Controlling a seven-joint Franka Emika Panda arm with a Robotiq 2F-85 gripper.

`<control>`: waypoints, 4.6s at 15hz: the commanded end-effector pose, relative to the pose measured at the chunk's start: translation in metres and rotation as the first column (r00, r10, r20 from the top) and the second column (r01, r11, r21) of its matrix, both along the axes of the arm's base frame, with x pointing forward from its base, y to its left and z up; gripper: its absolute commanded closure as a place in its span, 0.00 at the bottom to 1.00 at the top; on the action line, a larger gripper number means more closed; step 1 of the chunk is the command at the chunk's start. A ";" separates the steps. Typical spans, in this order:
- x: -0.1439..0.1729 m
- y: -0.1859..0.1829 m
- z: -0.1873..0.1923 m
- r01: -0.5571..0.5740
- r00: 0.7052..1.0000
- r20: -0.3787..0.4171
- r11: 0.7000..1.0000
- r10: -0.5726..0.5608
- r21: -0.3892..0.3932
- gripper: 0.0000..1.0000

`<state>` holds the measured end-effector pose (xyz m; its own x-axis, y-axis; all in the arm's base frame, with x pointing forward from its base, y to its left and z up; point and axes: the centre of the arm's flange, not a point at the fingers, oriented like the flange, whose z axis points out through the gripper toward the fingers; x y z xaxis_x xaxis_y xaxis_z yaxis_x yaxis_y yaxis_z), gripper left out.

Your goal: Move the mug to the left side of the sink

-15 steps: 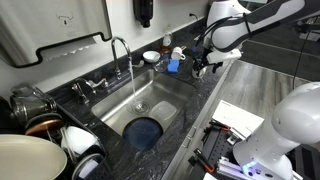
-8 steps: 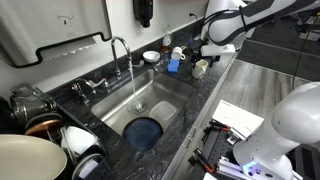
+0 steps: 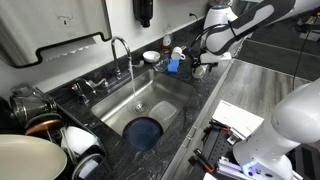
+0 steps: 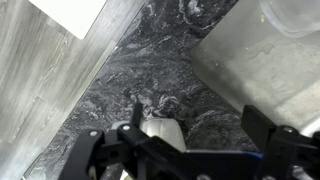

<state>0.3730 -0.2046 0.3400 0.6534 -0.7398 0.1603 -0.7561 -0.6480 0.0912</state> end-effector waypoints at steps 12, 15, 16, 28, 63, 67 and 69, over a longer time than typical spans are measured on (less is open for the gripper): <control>-0.010 -0.075 -0.047 -0.095 0.991 0.099 0.995 0.095 -0.002 0.63; -0.003 -0.078 -0.048 -0.105 0.988 0.112 0.994 0.103 0.014 0.83; -0.002 -0.076 -0.052 -0.108 0.988 0.114 0.994 0.105 0.018 0.91; 0.006 -0.036 -0.008 -0.248 0.966 0.063 0.968 0.250 -0.042 0.96; 0.132 0.197 0.028 -0.988 -0.143 0.040 -0.145 0.989 0.055 0.96; 0.125 0.203 0.019 -0.991 -0.122 0.023 -0.123 0.992 0.057 0.82; 0.125 0.203 0.020 -0.991 -0.123 0.023 -0.124 0.992 0.057 0.82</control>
